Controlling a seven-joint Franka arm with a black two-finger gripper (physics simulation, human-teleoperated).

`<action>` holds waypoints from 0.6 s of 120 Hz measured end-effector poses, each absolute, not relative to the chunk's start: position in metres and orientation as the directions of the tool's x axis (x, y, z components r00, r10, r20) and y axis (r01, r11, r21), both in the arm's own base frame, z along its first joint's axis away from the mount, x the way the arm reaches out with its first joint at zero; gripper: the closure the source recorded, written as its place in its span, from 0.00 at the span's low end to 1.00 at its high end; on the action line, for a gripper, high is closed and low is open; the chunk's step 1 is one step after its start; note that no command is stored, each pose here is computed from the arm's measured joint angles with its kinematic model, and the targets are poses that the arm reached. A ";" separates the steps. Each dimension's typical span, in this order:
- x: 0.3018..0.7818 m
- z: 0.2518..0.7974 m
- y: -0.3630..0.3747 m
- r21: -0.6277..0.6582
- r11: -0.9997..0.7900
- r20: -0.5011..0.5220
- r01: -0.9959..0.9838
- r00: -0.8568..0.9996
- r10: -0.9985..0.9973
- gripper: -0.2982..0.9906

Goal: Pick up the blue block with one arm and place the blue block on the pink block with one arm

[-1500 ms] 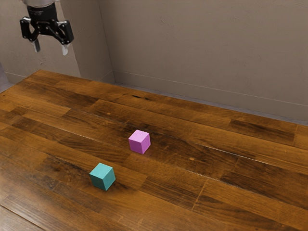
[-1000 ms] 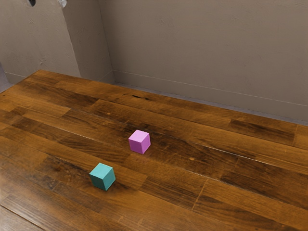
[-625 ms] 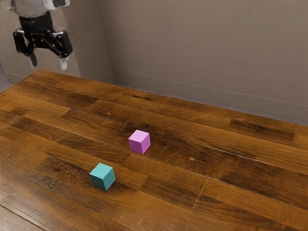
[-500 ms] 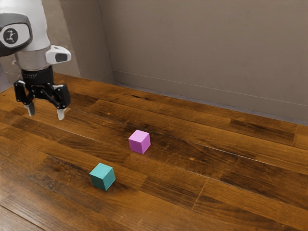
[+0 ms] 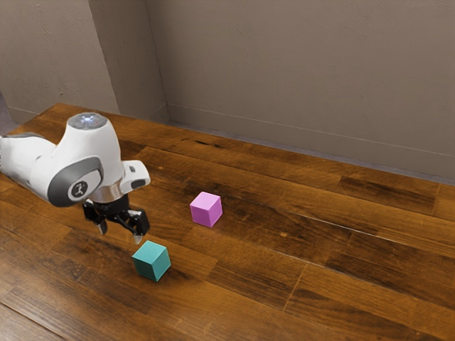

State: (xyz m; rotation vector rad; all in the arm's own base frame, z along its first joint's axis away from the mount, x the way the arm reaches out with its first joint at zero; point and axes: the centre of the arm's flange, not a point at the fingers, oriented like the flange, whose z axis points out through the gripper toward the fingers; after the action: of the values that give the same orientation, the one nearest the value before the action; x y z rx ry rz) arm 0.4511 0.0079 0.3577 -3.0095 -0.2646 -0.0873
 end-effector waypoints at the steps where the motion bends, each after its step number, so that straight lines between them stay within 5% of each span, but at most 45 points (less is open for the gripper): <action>1: 0.452 0.357 0.008 -0.112 -0.978 0.070 0.177 0.983 0.170 0.23; 72: 0.488 0.310 -0.005 -0.084 -0.996 0.040 0.015 0.999 0.012 0.23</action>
State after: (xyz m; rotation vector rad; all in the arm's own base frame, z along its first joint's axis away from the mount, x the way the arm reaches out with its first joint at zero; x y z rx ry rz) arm 0.4877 -0.0049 0.3098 -3.0570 -0.0205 -0.0609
